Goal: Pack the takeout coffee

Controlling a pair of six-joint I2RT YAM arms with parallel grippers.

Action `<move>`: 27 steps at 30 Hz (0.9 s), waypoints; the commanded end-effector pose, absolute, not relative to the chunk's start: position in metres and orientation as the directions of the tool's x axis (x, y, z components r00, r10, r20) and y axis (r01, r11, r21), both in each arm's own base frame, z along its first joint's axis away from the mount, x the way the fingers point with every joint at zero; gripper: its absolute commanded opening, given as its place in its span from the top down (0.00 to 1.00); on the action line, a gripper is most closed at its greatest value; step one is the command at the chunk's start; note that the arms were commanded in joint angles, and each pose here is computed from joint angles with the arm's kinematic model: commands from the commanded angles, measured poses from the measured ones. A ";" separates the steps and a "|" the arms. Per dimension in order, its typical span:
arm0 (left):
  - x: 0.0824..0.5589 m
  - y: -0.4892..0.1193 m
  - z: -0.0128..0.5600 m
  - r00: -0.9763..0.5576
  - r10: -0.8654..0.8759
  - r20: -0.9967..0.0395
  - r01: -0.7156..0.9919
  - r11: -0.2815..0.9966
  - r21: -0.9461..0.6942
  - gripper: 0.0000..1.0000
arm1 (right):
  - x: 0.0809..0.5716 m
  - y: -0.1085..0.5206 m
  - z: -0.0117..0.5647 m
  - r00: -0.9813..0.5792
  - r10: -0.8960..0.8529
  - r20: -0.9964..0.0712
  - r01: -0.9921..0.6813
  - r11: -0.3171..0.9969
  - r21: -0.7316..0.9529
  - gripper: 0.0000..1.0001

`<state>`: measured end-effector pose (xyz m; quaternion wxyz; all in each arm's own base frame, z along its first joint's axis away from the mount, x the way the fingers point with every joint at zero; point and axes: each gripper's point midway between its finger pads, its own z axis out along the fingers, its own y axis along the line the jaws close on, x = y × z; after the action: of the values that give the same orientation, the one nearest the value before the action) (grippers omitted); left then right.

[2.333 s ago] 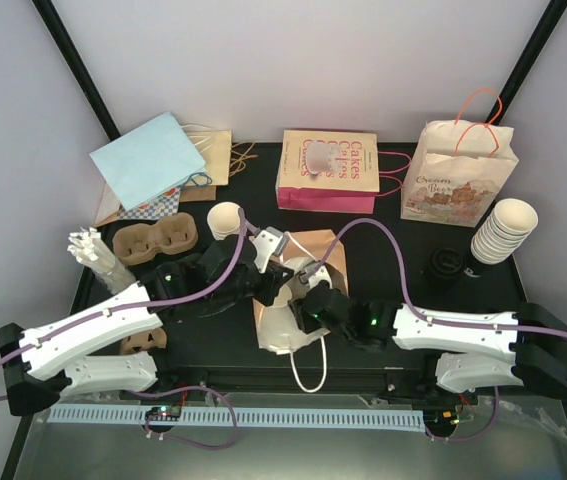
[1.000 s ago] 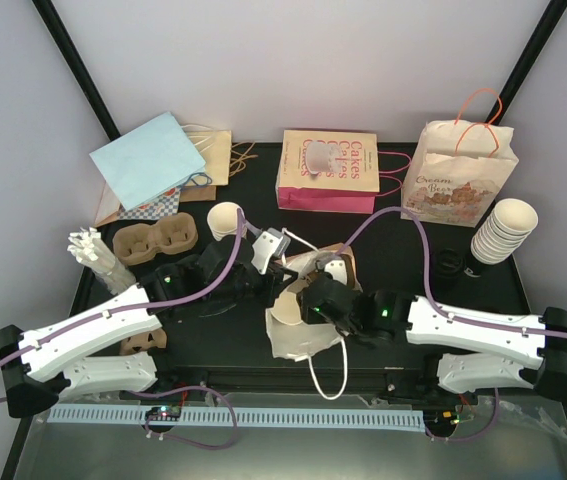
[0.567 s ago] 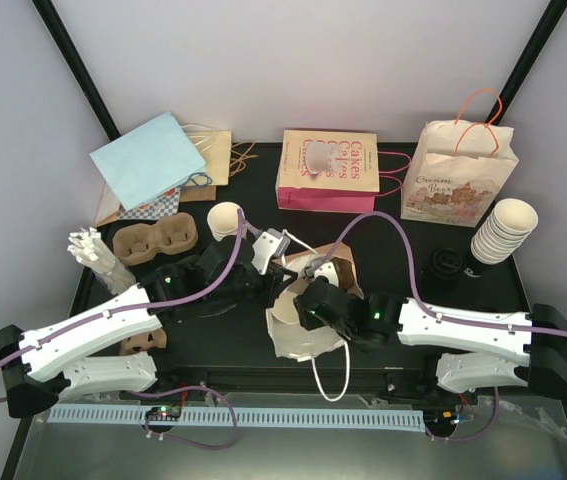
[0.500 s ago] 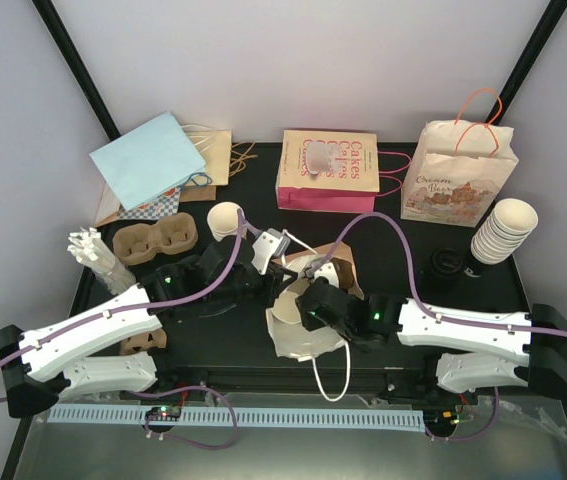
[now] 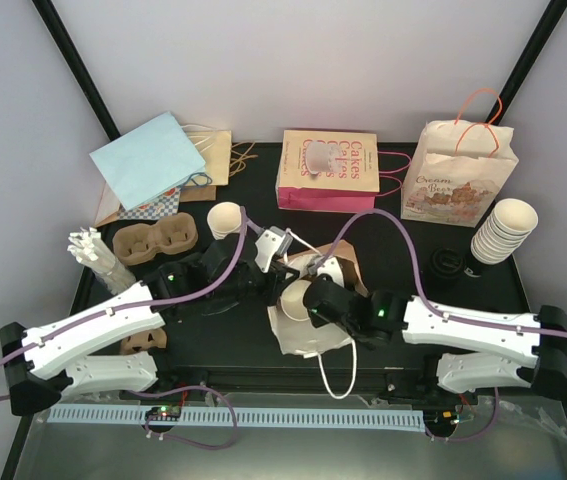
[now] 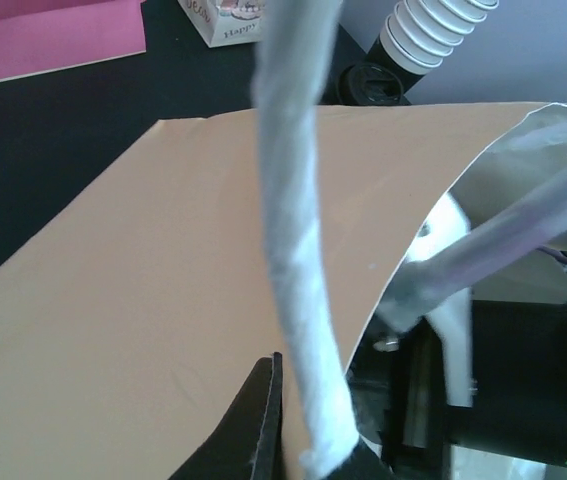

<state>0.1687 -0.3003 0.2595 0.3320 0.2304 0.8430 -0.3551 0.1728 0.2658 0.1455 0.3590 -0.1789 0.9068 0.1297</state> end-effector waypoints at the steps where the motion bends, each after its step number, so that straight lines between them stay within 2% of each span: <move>1: 0.179 -0.305 0.287 -0.652 0.099 -0.752 0.626 0.630 -0.460 0.98 | 0.176 0.254 0.190 -0.651 -0.200 -0.733 -0.398 0.911 0.105 0.99; 10: 0.192 -0.303 0.279 -0.697 0.113 -0.709 0.585 0.661 -0.470 0.98 | 0.155 0.235 0.251 -0.675 -0.222 -0.703 -0.453 0.878 0.157 0.99; 20: 0.219 -0.299 0.281 -0.735 0.095 -0.671 0.542 0.678 -0.497 0.98 | 0.150 0.203 0.370 -0.616 -0.013 -0.787 -0.437 0.838 0.328 0.99; 27: 0.275 -0.290 0.278 -0.771 0.044 -0.635 0.461 0.727 -0.509 0.98 | 0.138 0.156 0.415 -0.595 0.069 -0.800 -0.420 0.822 0.384 0.98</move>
<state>0.2486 -0.2884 0.2608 0.3020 0.1518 0.8813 -0.3304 0.1437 0.1889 0.4116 0.4356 -0.1148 0.8424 0.2956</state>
